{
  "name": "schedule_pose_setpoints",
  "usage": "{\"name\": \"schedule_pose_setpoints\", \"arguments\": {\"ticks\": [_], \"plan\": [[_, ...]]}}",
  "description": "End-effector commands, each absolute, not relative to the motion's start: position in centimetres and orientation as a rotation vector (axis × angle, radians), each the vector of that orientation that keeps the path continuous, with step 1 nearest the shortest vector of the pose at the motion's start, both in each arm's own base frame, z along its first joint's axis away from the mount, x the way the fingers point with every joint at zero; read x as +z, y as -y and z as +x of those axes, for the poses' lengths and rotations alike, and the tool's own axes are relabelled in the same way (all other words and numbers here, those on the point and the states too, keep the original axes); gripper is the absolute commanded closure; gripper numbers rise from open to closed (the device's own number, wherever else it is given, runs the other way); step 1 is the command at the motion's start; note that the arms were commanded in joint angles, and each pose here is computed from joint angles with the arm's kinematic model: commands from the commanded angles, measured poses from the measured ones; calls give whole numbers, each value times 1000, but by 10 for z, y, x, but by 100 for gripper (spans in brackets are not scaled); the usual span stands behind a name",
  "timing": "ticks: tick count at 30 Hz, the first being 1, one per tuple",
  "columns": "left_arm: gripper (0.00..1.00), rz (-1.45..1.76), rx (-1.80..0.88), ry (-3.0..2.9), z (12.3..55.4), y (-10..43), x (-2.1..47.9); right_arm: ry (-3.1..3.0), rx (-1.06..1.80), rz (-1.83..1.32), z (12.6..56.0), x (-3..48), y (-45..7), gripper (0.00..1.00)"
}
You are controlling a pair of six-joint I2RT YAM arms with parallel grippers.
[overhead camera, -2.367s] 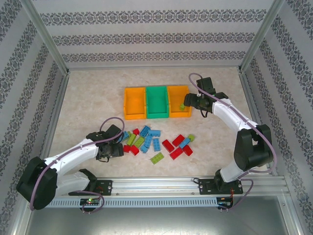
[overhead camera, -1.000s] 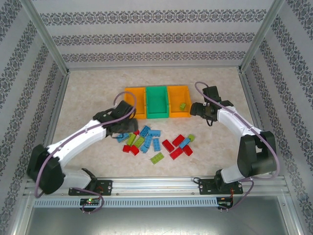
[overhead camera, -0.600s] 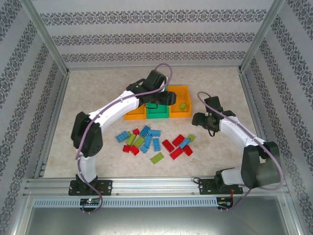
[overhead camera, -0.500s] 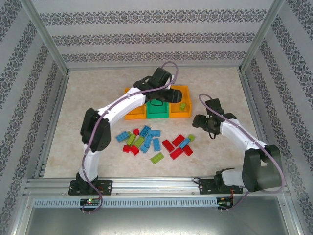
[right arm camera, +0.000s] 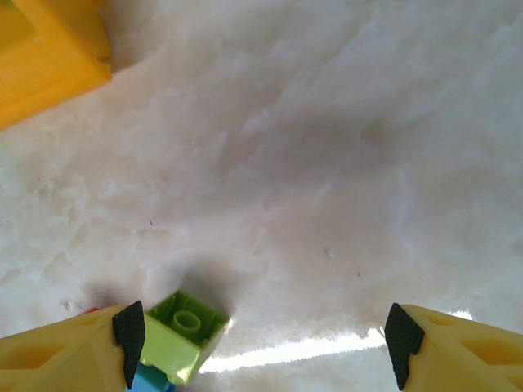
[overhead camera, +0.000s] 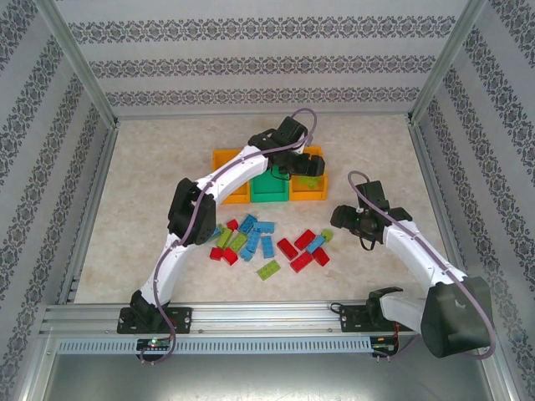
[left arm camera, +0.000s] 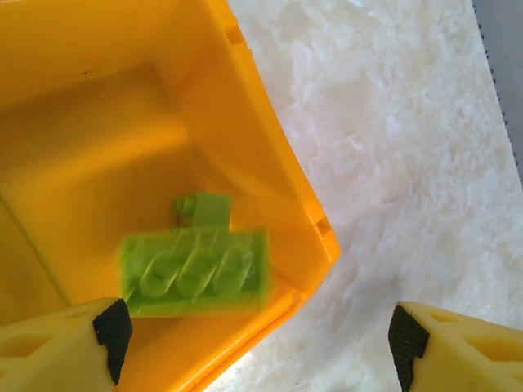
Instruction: Sort the legos into containers by color
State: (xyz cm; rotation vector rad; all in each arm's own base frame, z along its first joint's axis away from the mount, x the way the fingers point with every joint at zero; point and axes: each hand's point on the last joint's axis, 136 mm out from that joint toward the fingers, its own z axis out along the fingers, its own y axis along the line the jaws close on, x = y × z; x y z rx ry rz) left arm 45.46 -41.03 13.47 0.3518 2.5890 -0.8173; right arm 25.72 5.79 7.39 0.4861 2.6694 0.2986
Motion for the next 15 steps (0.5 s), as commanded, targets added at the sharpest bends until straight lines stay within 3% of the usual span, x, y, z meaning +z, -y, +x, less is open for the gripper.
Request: {"name": "schedule_pose_setpoints", "arguments": {"ticks": [1,15], "plan": [[0,341,-845,-2560,452,410,161,-2704,344,481,239,74,-71,20],[0,394,-733,-2393,437,389,211,-2771,414,832,226,52,-103,22]]}}
